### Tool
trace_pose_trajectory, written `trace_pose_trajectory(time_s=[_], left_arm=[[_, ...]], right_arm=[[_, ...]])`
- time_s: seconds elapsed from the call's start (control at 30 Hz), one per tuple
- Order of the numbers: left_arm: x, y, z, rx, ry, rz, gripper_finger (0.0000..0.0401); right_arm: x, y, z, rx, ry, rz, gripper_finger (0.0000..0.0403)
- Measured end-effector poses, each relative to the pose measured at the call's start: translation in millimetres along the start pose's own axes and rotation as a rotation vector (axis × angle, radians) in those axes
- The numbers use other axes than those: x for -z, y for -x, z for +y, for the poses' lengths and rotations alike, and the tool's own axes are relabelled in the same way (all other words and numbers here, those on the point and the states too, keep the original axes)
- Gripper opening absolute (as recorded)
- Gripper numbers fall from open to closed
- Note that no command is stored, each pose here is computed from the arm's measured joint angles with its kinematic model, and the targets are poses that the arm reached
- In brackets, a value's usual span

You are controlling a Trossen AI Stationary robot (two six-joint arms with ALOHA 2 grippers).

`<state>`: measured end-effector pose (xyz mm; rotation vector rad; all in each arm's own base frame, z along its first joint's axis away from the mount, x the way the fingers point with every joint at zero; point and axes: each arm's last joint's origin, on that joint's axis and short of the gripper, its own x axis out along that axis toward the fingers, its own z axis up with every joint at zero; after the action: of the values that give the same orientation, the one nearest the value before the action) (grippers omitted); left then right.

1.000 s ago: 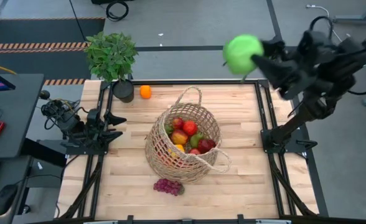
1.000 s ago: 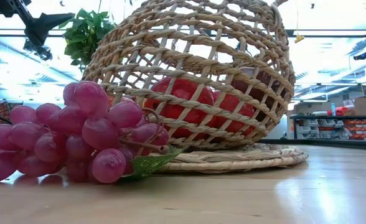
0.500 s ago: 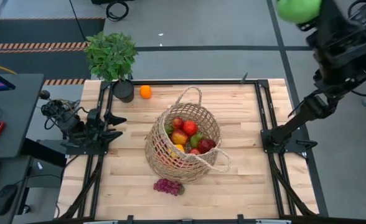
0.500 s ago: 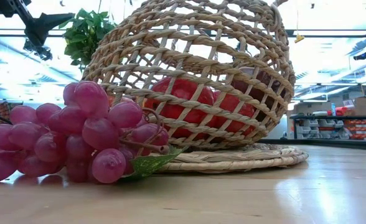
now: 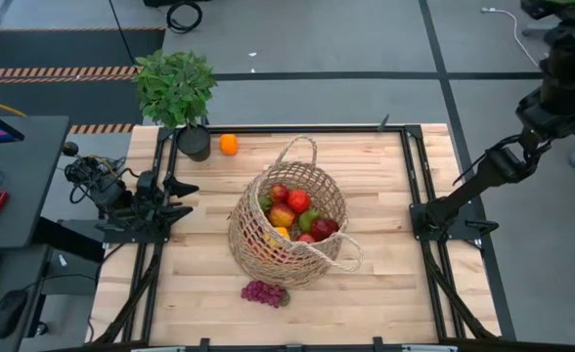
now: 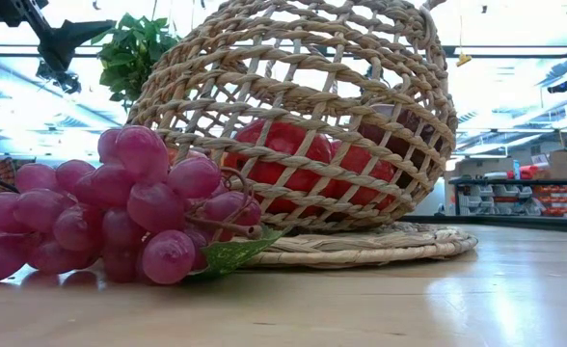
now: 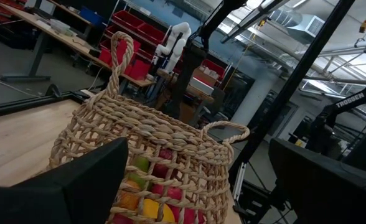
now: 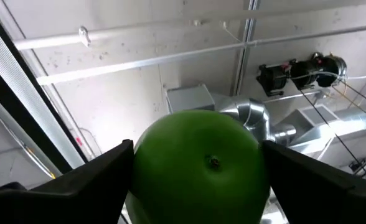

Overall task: Build produce basket
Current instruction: Put the apple into the basket

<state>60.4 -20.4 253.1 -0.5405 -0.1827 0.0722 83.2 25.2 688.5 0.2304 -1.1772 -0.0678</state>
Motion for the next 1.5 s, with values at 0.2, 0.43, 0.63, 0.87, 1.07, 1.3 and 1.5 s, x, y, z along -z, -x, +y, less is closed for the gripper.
trace_pose_trajectory(time_s=[0.2, 0.43, 0.63, 0.87, 1.07, 1.3, 1.5], left_arm=[[0.0, 0.0, 0.0, 0.0, -0.001, 0.0, 0.0396], [0.0, 0.0, 0.0, 0.0, 0.0, 0.0, 0.0396], [0.0, 0.0, 0.0, 0.0, 0.0, 0.0, 0.0396], [0.0, 0.0, 0.0, 0.0, 0.0, 0.0, 0.0396], [0.0, 0.0, 0.0, 0.0, 0.0, 0.0, 0.0396], [0.0, 0.0, 0.0, 0.0, 0.0, 0.0, 0.0396], [0.0, 0.0, 0.0, 0.0, 0.0, 0.0, 0.0396]], right_arm=[[-1.3, 1.5, -1.1, -0.001, 0.02, 0.052, 0.0347], [31.3, 10.2, -3.1, 0.149, 0.22, 0.429, 0.0347], [55.1, 29.0, -7.7, 0.248, 0.345, 0.741, 0.0347], [75.3, 54.4, -11.7, 0.266, 0.354, 1.018, 0.0347], [103.5, 78.8, -12.8, 0.299, 0.392, 1.282, 0.0347], [148.2, 102.7, -10.1, 0.261, 0.534, 1.591, 0.0347], [193.7, 116.0, -9.2, 0.171, 0.642, 1.817, 0.0347]])
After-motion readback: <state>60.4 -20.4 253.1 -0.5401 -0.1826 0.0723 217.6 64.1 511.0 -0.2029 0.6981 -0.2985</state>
